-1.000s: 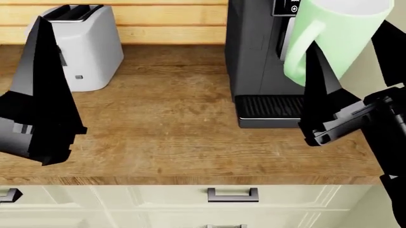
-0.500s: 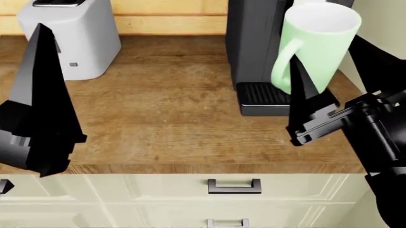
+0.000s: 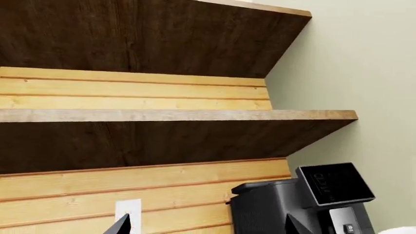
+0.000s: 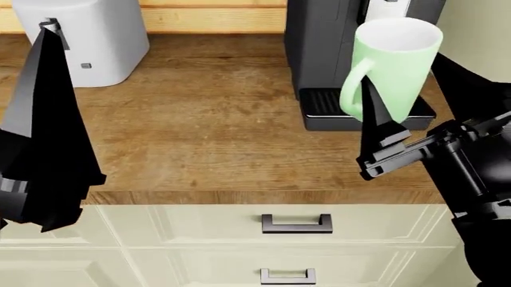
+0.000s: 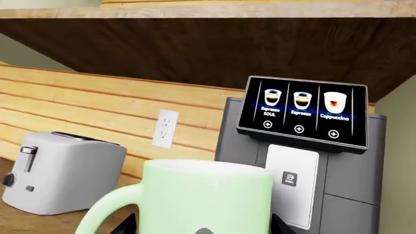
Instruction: Pick the mug from the cabinet, place it under the coffee machine dispenser, and press the start button.
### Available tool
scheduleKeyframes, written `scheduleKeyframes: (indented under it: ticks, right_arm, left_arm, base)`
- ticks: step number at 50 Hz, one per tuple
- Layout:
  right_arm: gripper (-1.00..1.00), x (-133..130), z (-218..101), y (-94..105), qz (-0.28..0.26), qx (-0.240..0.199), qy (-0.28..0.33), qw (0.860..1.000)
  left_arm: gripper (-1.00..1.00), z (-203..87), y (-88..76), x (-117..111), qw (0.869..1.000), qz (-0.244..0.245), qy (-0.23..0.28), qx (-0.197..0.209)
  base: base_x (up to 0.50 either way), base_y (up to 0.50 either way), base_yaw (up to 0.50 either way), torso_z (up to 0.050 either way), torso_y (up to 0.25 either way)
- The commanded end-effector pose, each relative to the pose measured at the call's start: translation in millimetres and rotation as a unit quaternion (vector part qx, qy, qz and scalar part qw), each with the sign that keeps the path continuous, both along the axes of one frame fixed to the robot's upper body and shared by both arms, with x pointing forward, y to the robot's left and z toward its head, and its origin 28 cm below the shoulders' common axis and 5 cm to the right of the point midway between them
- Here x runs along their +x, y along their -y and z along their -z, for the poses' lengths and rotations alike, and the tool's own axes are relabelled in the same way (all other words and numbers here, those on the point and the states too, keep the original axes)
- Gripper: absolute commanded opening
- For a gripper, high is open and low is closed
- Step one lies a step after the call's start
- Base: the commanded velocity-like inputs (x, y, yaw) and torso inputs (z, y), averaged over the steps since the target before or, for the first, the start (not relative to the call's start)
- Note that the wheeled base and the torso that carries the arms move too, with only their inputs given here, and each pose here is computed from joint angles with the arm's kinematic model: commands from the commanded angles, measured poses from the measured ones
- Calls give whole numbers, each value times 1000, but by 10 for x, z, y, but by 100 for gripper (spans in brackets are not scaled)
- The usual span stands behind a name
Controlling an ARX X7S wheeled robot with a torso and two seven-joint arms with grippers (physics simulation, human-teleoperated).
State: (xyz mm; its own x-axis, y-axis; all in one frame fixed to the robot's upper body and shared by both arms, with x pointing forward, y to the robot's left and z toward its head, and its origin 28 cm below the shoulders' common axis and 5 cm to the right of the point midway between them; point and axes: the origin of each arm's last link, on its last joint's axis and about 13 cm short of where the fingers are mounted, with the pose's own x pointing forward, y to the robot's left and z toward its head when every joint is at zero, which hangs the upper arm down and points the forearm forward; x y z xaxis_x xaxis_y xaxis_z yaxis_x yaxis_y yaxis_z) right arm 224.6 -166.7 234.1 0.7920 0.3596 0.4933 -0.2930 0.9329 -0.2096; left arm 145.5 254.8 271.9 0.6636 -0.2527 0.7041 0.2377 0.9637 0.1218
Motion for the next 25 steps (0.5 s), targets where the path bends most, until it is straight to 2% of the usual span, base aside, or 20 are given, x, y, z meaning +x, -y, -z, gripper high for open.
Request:
scheduleKeyframes:
  ticks: [1, 12, 25]
  right_arm:
    - [-100, 20, 11, 18, 16, -15, -6, 1000]
    - [-100, 70, 56, 27, 29, -24, -30, 999]
    - [-100, 177, 114, 8, 32, -13, -41, 999]
  left_arm:
    - [100, 9, -5, -36, 1000, 13, 5, 1]
    - [100, 15, -20, -50, 1000, 8, 10, -3]
    - [100, 27, -23, -48, 1000, 6, 8, 0]
  base:
    - [0, 0, 0, 0, 0]
    - [0, 0, 0, 0, 0]
    - [0, 0, 0, 0, 0]
